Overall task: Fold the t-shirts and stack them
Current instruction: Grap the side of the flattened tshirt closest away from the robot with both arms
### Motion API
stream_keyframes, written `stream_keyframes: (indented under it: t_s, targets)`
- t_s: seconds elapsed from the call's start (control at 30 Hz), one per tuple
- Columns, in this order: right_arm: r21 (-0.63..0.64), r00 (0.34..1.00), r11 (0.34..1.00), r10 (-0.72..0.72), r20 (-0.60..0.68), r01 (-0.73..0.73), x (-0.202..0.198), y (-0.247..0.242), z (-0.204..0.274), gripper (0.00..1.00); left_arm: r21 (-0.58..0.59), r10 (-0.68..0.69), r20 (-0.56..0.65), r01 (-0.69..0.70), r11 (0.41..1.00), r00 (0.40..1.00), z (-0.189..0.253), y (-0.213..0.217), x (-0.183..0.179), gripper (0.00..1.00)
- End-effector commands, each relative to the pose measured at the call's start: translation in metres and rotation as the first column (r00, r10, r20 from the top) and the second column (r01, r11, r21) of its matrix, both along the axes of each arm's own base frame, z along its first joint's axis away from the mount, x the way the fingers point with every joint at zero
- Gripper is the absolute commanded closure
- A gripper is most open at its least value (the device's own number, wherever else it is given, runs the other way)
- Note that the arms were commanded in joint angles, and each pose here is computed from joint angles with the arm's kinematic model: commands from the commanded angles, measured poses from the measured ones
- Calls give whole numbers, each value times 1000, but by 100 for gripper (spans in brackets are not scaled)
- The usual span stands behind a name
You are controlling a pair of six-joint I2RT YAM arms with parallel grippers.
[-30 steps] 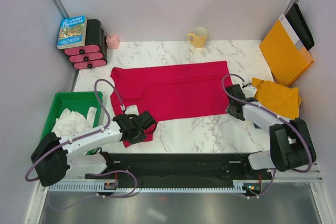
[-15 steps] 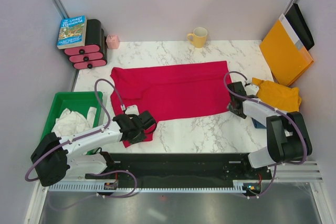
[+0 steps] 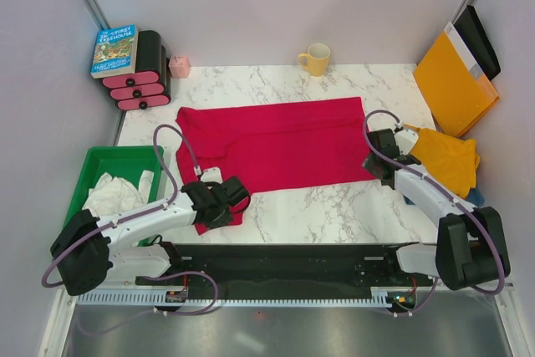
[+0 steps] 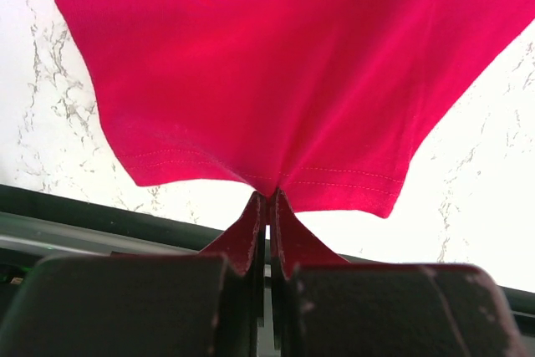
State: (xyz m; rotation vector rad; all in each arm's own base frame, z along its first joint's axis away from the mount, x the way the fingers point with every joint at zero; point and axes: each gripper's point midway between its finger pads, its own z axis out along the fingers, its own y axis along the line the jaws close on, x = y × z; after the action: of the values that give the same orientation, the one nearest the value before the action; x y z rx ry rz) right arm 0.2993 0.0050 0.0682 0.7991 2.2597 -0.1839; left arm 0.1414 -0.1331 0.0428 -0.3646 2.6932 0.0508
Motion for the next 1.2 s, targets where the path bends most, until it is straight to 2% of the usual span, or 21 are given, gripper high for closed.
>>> stream_keyframes:
  t_s: [0.0, 0.27, 0.6, 0.7, 0.73, 0.8, 0.83, 0.87, 0.97, 1.17]
  targets:
    - [-12, 999, 1000, -23, -41, 23, 6, 0, -12, 39, 14, -59, 17, 59, 998, 998, 9, -7, 7, 98]
    - [-39, 995, 998, -52, -88, 49, 8, -5, -33, 40, 11, -79, 30, 78, 997, 996, 13, -8, 9, 98]
    - [-3, 979, 999, -43, -197, 43, -3, 0, -64, 38, 18, -90, 42, 89, 996, 995, 13, -8, 12, 98]
    - [17, 974, 999, -37, -226, 42, -11, 3, -72, 49, 17, -95, 49, 94, 995, 994, 14, -8, 13, 98]
    - [22, 970, 999, -36, -239, 42, -15, 4, -76, 64, 18, -94, 51, 93, 995, 994, 15, -8, 14, 98]
    - [31, 968, 998, -37, -248, 46, -18, 4, -78, 79, 18, -101, 55, 100, 995, 993, 15, -9, 15, 98]
    - [31, 966, 998, -38, -255, 47, -22, 4, -80, 95, 18, -102, 55, 101, 995, 993, 15, -9, 15, 98]
    - [32, 967, 998, -42, -253, 51, -23, 4, -79, 100, 19, -103, 57, 102, 995, 993, 16, -9, 15, 98]
    - [37, 967, 998, -43, -252, 54, -28, 4, -78, 100, 23, -105, 60, 104, 994, 993, 16, -8, 16, 98]
    - [32, 988, 999, -21, -151, 26, -32, 0, -44, 100, 25, -90, 99, 88, 996, 991, 25, 0, 19, 98]
